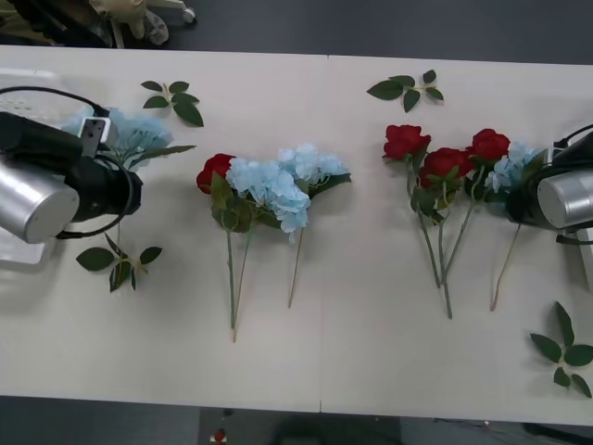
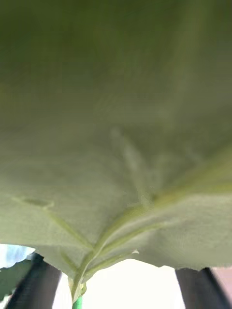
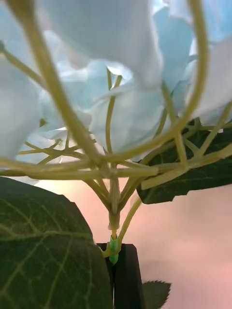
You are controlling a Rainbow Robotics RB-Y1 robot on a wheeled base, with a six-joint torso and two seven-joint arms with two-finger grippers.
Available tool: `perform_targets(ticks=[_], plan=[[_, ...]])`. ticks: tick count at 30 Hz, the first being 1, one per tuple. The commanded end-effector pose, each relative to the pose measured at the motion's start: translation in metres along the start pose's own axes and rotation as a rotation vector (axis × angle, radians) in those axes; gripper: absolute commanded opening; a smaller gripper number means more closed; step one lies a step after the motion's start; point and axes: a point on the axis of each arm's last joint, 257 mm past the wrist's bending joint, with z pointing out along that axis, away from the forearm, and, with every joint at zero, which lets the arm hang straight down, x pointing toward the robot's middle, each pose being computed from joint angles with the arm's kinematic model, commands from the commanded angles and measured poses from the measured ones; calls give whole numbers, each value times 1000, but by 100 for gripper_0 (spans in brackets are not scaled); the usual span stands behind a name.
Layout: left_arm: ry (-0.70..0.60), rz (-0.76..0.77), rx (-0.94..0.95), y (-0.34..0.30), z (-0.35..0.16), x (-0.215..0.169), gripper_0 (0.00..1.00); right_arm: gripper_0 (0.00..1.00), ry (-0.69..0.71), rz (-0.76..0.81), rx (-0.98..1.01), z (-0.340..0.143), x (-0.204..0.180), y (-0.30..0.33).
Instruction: Put the red flowers into the right box and the blue flowers into the left box
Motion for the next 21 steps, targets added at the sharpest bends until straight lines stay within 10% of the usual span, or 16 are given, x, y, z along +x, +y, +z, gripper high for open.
perform_targets(ticks=[1, 21], plan=[[-51, 141, -84, 31, -36, -22, 0, 10, -20, 28, -8, -4, -12, 7], [28, 248, -464, 260, -95, -44, 0, 0, -16, 119, -72, -13, -24, 10]])
